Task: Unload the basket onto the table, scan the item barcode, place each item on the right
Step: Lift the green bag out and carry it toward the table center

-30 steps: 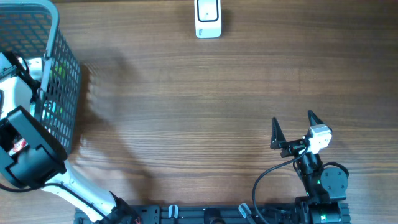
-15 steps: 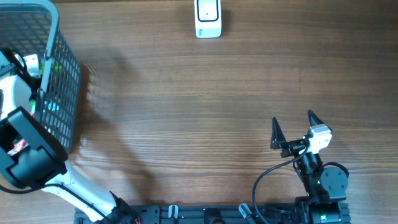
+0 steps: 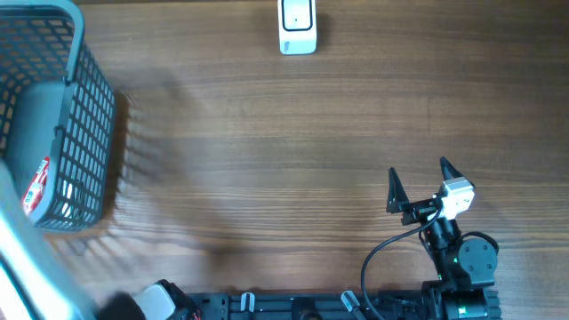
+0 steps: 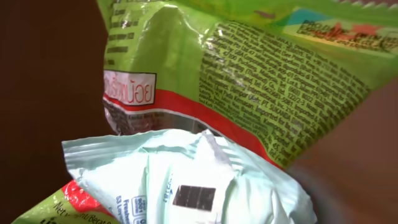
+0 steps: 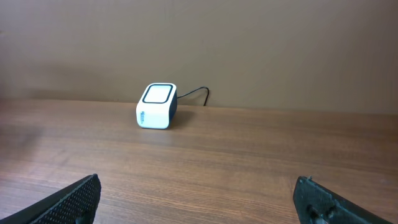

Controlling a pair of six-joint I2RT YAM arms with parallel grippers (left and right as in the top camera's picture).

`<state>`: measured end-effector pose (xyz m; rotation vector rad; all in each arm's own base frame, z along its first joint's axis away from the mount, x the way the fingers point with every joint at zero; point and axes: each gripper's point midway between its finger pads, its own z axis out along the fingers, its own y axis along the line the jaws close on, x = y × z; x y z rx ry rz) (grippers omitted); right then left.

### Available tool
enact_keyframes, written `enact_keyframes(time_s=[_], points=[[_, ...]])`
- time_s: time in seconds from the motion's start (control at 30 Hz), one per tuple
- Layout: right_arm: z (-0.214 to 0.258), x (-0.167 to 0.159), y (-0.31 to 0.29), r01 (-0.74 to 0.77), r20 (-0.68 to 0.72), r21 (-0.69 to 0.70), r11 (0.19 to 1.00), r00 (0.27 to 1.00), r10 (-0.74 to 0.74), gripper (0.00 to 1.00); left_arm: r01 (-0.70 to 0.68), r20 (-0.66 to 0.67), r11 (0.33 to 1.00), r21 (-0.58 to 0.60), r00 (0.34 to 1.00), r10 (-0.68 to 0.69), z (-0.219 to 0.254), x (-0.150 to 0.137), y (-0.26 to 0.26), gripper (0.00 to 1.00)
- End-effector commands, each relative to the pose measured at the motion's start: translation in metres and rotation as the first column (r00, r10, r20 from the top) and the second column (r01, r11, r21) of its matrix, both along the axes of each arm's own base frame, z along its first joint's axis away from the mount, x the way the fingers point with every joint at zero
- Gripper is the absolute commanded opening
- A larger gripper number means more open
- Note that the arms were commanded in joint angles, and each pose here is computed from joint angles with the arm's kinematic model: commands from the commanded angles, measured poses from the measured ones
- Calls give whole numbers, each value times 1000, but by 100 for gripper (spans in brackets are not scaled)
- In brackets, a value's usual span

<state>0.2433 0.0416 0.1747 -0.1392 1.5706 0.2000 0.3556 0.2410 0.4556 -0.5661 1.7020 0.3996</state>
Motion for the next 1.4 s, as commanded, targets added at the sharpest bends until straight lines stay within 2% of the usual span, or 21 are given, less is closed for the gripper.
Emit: enact_keyframes(time_s=[0.0, 0.1, 0.2, 0.37, 0.57, 0.67, 0.83, 0.97, 1.07, 1.1, 1.13, 1.17, 1.33, 1.37], points=[[2, 0, -2, 10, 11, -11, 1000, 1000, -10, 100, 111, 185, 958, -264, 981, -62, 21, -22, -56, 4], [2, 0, -2, 10, 11, -11, 1000, 1000, -10, 100, 224, 158, 898, -377, 972, -176, 8, -29, -107, 4], [2, 0, -2, 10, 11, -11, 1000, 1000, -10, 100, 294, 46, 833, -468, 950, -310, -24, -30, -162, 4], [2, 0, -2, 10, 11, -11, 1000, 1000, -10, 100, 343, -183, 727, -595, 823, -538, -101, -24, -256, 4], [2, 0, -2, 10, 11, -11, 1000, 1000, -10, 100, 223, -435, 717, -660, 665, -607, -220, -20, -335, 4], [2, 0, -2, 10, 11, -11, 1000, 1000, -10, 100, 179, -512, 709, -682, 575, -638, -284, -22, -376, 4], [2, 0, -2, 10, 11, -11, 1000, 1000, -10, 100, 183, -589, 708, -682, 437, -680, -377, -29, -443, 4], [2, 0, -2, 10, 11, -11, 1000, 1000, -10, 100, 218, -599, 708, -672, 401, -693, -418, -25, -477, 4], [2, 0, -2, 10, 11, -11, 1000, 1000, -10, 100, 212, -629, 743, -635, 417, -656, -434, -23, -477, 4], [2, 0, -2, 10, 11, -11, 1000, 1000, -10, 100, 215, -627, 743, -633, 420, -656, -434, -22, -478, 12], [2, 0, -2, 10, 11, -11, 1000, 1000, -10, 100, 217, -622, 741, -636, 423, -658, -433, -21, -478, 38], [2, 0, -2, 10, 11, -11, 1000, 1000, -10, 100, 226, -611, 735, -640, 431, -664, -428, -19, -480, 70], [2, 0, -2, 10, 11, -11, 1000, 1000, -10, 100, 326, -530, 691, -645, 460, -712, -386, 3, -491, 97], [2, 0, -2, 10, 11, -11, 1000, 1000, -10, 100, 365, -505, 676, -640, 463, -728, -372, 8, -494, 100]])
